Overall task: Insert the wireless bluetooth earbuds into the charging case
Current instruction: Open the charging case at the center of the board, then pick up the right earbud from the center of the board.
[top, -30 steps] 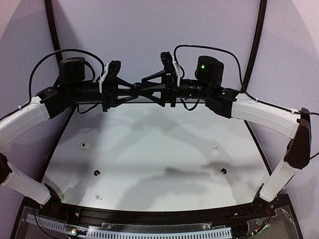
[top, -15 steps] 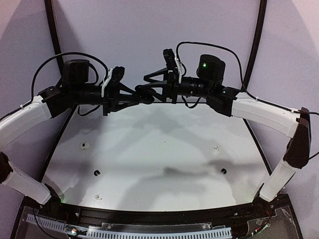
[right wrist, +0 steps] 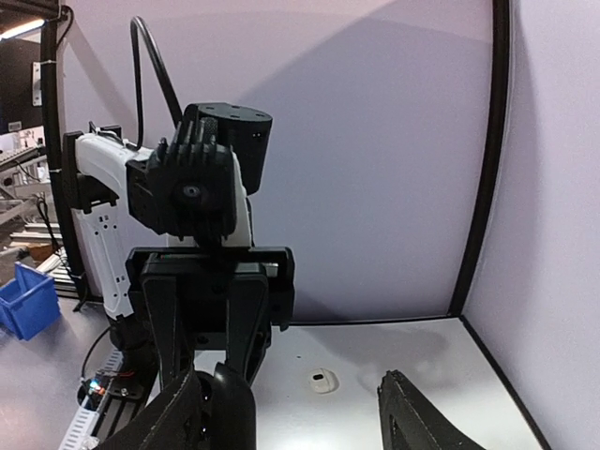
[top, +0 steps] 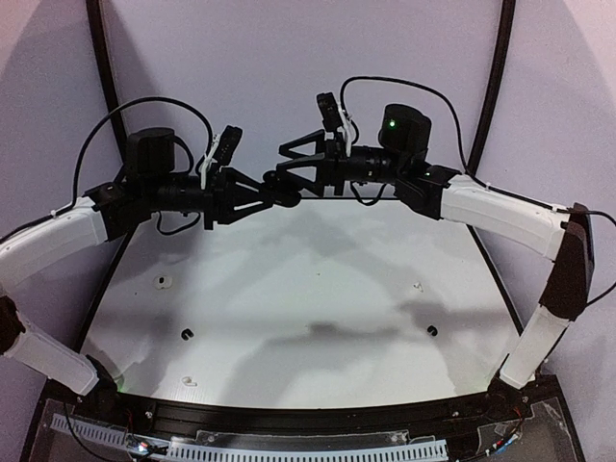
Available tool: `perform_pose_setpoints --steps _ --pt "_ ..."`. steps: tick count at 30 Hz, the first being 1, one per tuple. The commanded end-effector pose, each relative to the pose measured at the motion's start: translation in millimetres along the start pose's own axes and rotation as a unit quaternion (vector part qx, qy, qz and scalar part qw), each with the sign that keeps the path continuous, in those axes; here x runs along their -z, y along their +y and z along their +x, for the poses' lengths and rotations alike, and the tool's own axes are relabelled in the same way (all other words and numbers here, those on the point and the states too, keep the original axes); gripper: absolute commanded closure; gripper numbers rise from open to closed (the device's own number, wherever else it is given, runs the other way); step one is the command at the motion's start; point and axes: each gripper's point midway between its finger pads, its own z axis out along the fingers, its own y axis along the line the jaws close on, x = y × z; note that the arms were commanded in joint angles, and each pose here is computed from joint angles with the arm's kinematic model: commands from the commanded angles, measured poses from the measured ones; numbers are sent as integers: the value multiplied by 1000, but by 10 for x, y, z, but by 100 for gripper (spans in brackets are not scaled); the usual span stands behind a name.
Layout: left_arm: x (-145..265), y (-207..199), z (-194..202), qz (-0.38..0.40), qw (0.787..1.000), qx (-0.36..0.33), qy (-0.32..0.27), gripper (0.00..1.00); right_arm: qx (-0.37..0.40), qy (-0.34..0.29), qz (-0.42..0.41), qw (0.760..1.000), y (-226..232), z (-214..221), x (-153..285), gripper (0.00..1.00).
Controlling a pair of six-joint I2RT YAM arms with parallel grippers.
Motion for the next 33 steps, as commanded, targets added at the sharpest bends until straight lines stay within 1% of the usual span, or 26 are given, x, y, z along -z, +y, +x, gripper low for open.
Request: perform_pose_setpoints --steps 1,5,7,8,9,10,11,12,13,14,16,18,19,20,21,22,24,27,28,29,30,31,33 --pt "48 -47 -124 8 999 20 -26 99 -5 -17 -28 999 59 -154 0 35" --pt "53 13 -102 -7 999 25 -34 99 -8 -41 -37 998 83 -345 81 28" --pt "72 71 -81 -18 998 51 -42 99 -29 -60 -27 997 10 -526 209 26" --pt "90 97 -92 -25 997 57 -48 99 -46 -61 -9 997 -88 -583 302 26" --pt "112 140 -104 -34 996 66 -58 99 -80 -51 31 995 -280 -600 444 27" --pt "125 162 -139 -40 995 63 -66 99 -98 -43 74 991 -456 -600 581 27" --pt "140 183 -151 -47 994 65 -73 99 -139 -15 150 979 -722 -465 795 27" --pt "142 195 -132 -50 994 69 -74 99 -178 25 204 962 -864 -231 942 28" --pt "161 201 -146 -55 993 66 -81 99 -206 74 313 924 -1088 45 1297 29" --pt "171 189 -139 -56 993 63 -85 99 -231 129 367 892 -1107 341 1563 30" --pt "189 167 -122 -56 992 62 -91 99 -268 204 420 843 -1000 795 1935 30" --pt "198 136 -87 -52 992 61 -93 99 -307 268 452 794 -811 1254 2271 30" --pt "216 112 -103 -50 992 56 -97 99 -329 298 477 759 -698 1447 2538 30" --pt "220 99 -83 -49 993 56 -96 99 -354 324 484 732 -568 1666 2708 30" --pt "242 72 -96 -48 993 52 -98 99 -376 342 501 700 -425 1842 2986 31" --pt "247 61 -97 -47 993 50 -98 99 -387 351 511 683 -330 1953 3151 31" --pt "263 30 -96 -45 993 46 -99 99 -407 364 517 659 -160 2173 3435 32" --pt "298 -15 -120 -42 993 39 -102 99 -410 362 539 640 -124 2269 3787 30" --pt "303 -23 -121 -42 993 38 -102 99 -413 348 533 651 -190 2231 3843 30" --pt "311 -39 -118 -40 993 38 -101 99 -381 350 518 681 -305 2153 3843 30" --pt "317 -50 -126 -39 993 37 -102 99 -339 356 515 702 -438 2083 3846 30" --pt "324 -62 -131 -37 993 37 -103 99 -296 375 514 712 -536 2053 3885 30" --pt "331 -74 -146 -35 993 36 -104 99 -228 422 496 724 -643 2105 3951 29"
